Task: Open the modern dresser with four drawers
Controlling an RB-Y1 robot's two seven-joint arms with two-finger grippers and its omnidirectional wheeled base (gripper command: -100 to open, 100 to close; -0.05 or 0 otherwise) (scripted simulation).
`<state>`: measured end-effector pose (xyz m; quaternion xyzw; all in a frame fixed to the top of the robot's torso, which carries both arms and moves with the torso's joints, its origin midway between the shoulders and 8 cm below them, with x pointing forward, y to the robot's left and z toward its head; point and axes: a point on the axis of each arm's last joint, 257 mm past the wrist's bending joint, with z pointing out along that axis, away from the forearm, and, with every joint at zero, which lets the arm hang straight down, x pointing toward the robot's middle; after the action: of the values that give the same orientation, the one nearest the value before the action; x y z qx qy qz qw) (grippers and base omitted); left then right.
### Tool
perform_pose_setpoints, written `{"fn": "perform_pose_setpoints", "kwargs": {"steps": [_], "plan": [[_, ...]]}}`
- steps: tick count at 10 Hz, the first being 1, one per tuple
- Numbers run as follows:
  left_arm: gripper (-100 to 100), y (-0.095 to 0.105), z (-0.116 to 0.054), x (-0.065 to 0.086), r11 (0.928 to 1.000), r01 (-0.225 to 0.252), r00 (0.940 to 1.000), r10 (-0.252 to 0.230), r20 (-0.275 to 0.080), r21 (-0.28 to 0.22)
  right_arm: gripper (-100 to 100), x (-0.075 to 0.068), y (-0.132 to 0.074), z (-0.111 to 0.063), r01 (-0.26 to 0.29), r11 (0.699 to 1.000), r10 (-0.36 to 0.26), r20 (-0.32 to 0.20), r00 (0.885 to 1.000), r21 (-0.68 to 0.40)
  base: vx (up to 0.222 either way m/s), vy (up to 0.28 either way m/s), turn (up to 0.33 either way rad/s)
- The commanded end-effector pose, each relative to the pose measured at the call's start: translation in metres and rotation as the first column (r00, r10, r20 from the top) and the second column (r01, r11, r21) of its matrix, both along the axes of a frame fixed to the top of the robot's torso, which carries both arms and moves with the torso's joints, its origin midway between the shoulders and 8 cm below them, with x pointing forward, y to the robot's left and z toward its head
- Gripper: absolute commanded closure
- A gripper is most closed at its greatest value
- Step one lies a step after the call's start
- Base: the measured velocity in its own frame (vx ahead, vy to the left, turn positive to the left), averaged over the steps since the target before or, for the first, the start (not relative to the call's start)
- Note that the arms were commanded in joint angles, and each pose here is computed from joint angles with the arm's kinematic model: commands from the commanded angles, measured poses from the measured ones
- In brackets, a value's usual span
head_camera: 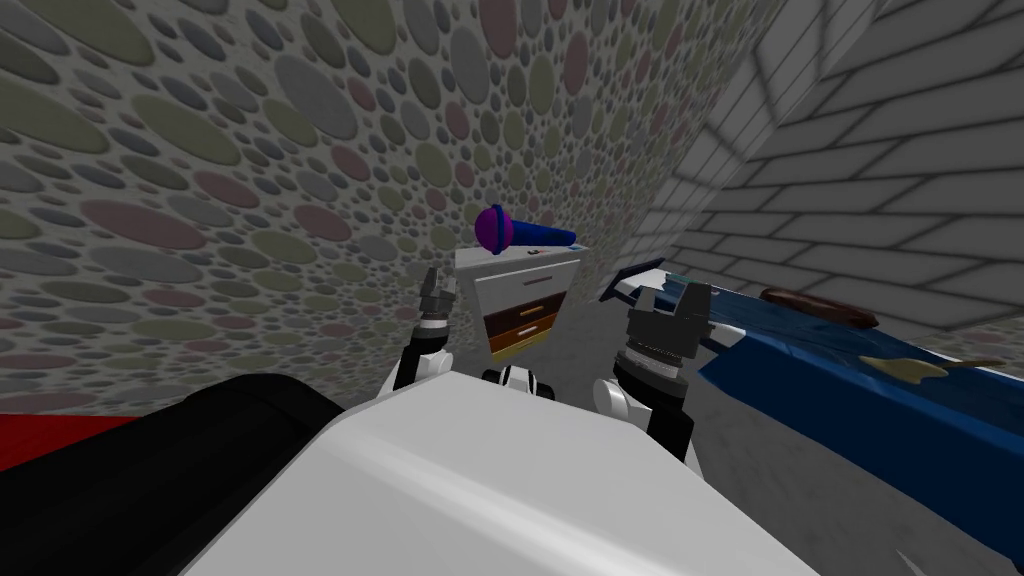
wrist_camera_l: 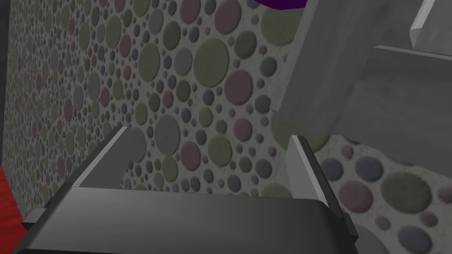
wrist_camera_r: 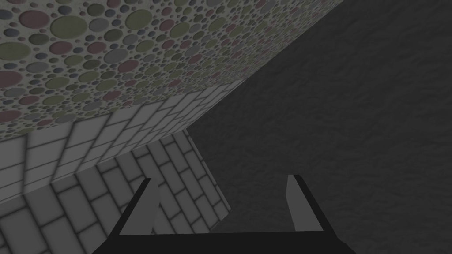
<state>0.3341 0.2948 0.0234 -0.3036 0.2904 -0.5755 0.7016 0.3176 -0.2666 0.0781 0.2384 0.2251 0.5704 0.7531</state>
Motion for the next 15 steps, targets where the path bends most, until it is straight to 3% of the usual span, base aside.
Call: {"fn": "perform_pose_setpoints", "kwargs": {"steps": [1, 4, 9, 15], "plan": [[-100, 0.002, -0.008, 0.003, 0.9994, 0.022, 0.9986, -0.021, -0.048, 0.025, 0, 0.000, 0.000, 0.000, 0.000, 1.000, 0.000, 0.000, 1.000, 0.000, 0.098, -0.123, 0.079], [-100, 0.017, -0.028, 0.008, 0.9996, 0.028, 0.9899, -0.026, -0.139, 0.009, 0, 0.000, 0.000, 0.000, 0.000, 1.000, 0.000, 0.000, 1.000, 0.000, 0.132, -0.202, 0.133], [-100, 0.036, -0.047, 0.009, 0.9988, 0.003, 0.9766, -0.013, -0.215, -0.048, 0, 0.000, 0.000, 0.000, 0.000, 1.000, 0.000, 0.000, 1.000, 0.000, 0.092, -0.146, 0.084], [-100, 0.067, -0.078, 0.004, 0.9871, -0.054, 0.9466, 0.003, -0.322, -0.151, 0, 0.000, 0.000, 0.000, 0.000, 1.000, 0.000, 0.000, 1.000, 0.000, 0.095, -0.178, 0.097]]}}
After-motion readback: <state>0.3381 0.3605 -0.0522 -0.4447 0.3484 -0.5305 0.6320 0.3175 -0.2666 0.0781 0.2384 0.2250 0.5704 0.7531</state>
